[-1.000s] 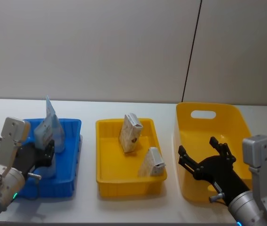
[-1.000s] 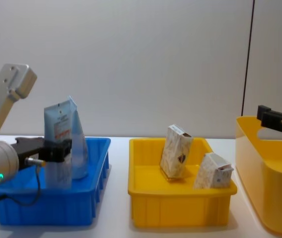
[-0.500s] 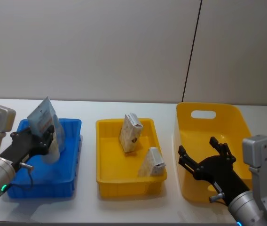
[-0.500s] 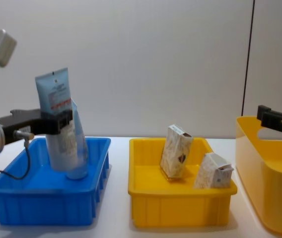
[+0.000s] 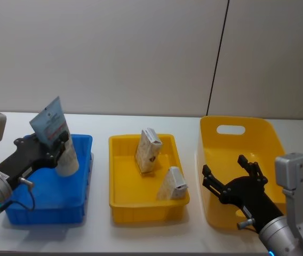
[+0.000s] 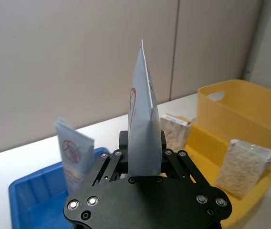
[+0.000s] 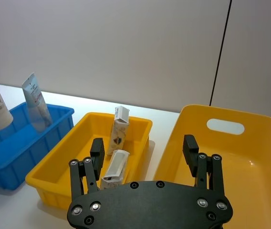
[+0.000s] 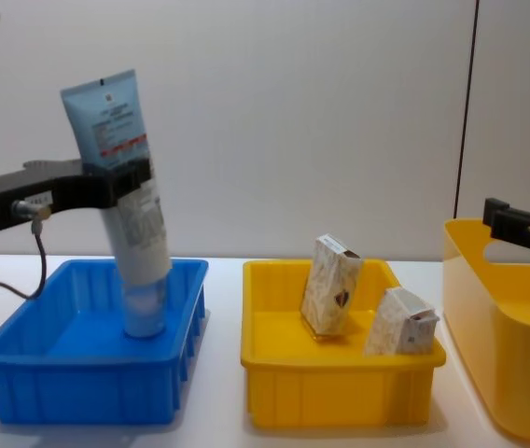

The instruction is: Bimanual collaborative sorting of washing and personal care products

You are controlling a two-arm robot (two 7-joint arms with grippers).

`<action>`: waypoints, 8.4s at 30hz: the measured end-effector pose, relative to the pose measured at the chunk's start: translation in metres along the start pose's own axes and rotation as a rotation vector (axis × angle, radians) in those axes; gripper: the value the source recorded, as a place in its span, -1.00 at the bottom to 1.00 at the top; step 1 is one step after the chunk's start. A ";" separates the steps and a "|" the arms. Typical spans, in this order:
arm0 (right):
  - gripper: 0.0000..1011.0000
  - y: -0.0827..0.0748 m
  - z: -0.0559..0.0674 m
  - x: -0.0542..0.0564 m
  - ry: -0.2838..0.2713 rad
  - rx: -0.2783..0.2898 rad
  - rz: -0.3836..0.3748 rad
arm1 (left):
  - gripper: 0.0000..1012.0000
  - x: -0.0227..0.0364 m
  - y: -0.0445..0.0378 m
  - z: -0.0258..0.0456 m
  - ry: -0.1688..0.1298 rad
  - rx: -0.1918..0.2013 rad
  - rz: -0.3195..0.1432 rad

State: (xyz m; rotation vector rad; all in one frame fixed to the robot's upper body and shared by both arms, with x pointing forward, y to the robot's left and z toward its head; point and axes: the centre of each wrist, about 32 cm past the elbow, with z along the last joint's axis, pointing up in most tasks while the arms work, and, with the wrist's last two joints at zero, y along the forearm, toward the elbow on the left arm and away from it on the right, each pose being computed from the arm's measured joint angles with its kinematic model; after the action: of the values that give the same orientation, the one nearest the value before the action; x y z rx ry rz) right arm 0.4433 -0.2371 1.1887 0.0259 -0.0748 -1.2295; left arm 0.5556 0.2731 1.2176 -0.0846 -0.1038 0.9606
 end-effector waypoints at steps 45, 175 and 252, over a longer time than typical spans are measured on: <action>0.99 0.002 0.002 0.001 -0.009 -0.007 0.034 | -0.45 -0.0487 -0.0632 0.0321 -0.055 -0.121 -0.293; -0.42 0.153 0.051 -0.031 -0.341 -0.037 0.393 | 0.98 -0.0527 -0.0695 0.0348 -0.062 -0.128 -0.309; 0.55 0.101 0.012 0.034 -0.015 -0.253 -0.331 | 0.98 -0.0525 -0.0694 0.0348 -0.062 -0.127 -0.309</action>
State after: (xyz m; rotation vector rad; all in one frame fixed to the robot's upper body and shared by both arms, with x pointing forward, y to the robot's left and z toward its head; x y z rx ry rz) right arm 0.5484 -0.2354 1.2080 -0.1986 0.0754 -1.5622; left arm 0.5778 0.1913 1.2576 -0.1516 -0.2286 0.6471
